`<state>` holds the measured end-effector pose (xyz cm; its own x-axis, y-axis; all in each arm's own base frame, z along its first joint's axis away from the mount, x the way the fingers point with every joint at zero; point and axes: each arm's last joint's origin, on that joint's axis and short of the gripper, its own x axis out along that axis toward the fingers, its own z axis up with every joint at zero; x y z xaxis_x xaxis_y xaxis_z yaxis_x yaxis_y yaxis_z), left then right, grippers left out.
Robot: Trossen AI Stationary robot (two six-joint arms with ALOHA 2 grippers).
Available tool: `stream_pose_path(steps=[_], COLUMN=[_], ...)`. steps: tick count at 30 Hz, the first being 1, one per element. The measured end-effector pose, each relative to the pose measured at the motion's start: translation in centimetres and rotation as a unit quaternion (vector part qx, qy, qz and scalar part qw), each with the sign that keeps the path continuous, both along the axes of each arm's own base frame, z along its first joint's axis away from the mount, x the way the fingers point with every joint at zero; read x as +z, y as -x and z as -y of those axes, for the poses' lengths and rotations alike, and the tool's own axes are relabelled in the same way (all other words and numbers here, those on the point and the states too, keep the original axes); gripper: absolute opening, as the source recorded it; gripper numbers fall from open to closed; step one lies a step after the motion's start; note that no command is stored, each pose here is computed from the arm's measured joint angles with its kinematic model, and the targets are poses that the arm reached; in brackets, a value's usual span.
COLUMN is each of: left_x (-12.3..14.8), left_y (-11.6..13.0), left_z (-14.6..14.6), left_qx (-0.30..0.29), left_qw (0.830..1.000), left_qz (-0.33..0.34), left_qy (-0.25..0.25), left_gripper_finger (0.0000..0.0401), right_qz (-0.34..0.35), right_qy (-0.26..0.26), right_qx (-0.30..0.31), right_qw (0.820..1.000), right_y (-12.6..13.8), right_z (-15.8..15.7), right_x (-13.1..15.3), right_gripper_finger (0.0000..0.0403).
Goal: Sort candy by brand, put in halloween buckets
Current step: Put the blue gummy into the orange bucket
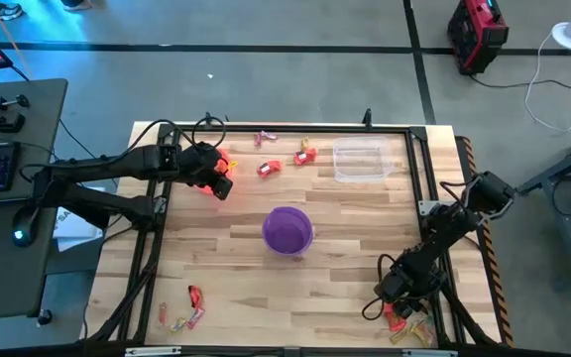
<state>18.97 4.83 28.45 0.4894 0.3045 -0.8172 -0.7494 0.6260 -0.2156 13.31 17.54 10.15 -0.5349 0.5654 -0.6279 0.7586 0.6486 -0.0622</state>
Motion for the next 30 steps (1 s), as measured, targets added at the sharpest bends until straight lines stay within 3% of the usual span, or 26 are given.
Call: stream_pose_path(steps=[7, 14, 20, 23, 27, 30], left_x=[0.0, 0.0, 0.0, 0.0, 0.0, 0.0], left_y=[0.0, 0.0, 0.0, 0.0, 0.0, 0.0], left_z=[0.0, 0.0, 0.0, 0.0, 0.0, 0.0], left_qx=[-0.001, -0.009, -0.01, -0.013, -0.012, -0.004], left_qw=[1.0, 1.0, 1.0, 1.0, 1.0, 1.0], left_qz=[0.0, -0.003, -0.004, -0.004, -0.003, 0.0], left_qy=[0.001, -0.005, -0.007, -0.006, -0.005, 0.001], left_gripper_finger=[0.0161, 0.0161, 0.0161, 0.0161, 0.0161, 0.0161], right_qz=[0.052, 0.107, 0.188, 0.26, 0.38, 0.444], right_qy=[0.015, 0.038, 0.14, 0.227, 0.326, 0.368], right_qx=[0.002, 0.004, -0.015, -0.049, -0.106, -0.131], right_qw=[0.999, 0.993, 0.972, 0.937, 0.859, 0.807], right_y=[-0.6, -1.9, -3.7, -4.6, -5.7, -6.4], right_z=[-0.4, -0.6, 2.0, 4.3, 7.4, 9.8], right_x=[0.9, 5.0, 11.2, 14.8, 18.6, 20.2], right_gripper_finger=[0.0013, 0.0004, 0.0002, 0.0002, 0.0001, 0.0001])
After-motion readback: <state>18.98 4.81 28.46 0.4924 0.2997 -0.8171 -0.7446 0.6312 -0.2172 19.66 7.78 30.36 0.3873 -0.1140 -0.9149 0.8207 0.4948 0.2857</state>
